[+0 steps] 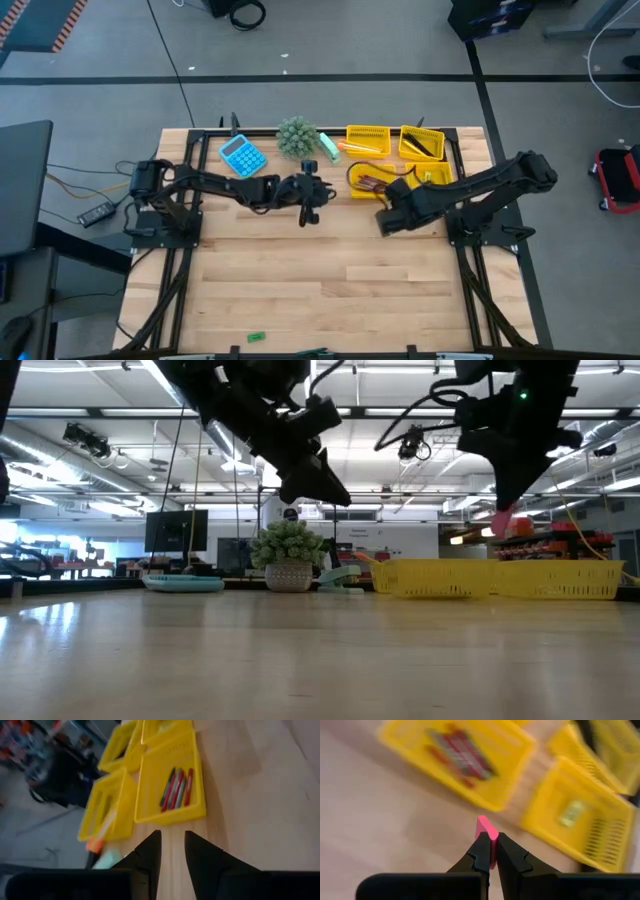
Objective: Sort crayons/erasers/pens/pencils in bins
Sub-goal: Put the pink eraser into the bottom right yellow bin
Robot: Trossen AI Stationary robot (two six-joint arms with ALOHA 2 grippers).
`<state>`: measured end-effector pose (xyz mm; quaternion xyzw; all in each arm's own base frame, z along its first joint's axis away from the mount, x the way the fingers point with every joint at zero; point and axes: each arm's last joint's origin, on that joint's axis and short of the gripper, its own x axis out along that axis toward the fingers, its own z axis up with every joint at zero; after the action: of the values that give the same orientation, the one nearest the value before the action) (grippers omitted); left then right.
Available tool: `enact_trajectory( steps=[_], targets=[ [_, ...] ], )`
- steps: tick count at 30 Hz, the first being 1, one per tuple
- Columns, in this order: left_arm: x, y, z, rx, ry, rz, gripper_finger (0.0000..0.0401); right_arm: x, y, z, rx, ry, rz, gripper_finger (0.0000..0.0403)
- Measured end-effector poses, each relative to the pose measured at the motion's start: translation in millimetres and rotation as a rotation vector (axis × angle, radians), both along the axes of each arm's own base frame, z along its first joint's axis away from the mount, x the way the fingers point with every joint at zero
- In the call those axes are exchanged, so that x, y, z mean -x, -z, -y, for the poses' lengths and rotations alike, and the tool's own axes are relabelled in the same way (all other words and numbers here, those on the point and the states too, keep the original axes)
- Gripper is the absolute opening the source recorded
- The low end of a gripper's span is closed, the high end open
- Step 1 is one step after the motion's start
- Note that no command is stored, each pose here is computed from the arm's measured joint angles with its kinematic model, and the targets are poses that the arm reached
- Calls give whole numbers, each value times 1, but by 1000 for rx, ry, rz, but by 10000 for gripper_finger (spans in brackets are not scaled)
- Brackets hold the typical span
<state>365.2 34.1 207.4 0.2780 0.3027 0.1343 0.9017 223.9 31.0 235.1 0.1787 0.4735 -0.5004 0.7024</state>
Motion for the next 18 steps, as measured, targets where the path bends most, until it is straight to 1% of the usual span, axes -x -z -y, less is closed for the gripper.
enact_trajectory(
  steps=[2,5,8,10,12,13,16,18],
  targets=[
    [2,2,-7,49,1,-11,92,9,-6,6,10,44,-33,28],
    [3,4,-14,166,44,-2,90,21,-13,17,22,113,-78,28],
    [3,4,-19,289,122,24,91,27,-17,31,15,174,-93,27],
    [2,2,-23,353,182,55,91,30,-15,43,-18,210,-108,27],
    [4,4,-27,383,248,137,88,34,-9,54,-62,234,-163,27],
    [7,8,-30,393,262,188,86,37,-5,59,-81,244,-189,27],
    [22,22,-40,408,248,339,78,45,7,74,-139,278,-253,27],
    [34,28,-46,415,227,414,74,49,14,81,-153,298,-264,28]
  ],
)
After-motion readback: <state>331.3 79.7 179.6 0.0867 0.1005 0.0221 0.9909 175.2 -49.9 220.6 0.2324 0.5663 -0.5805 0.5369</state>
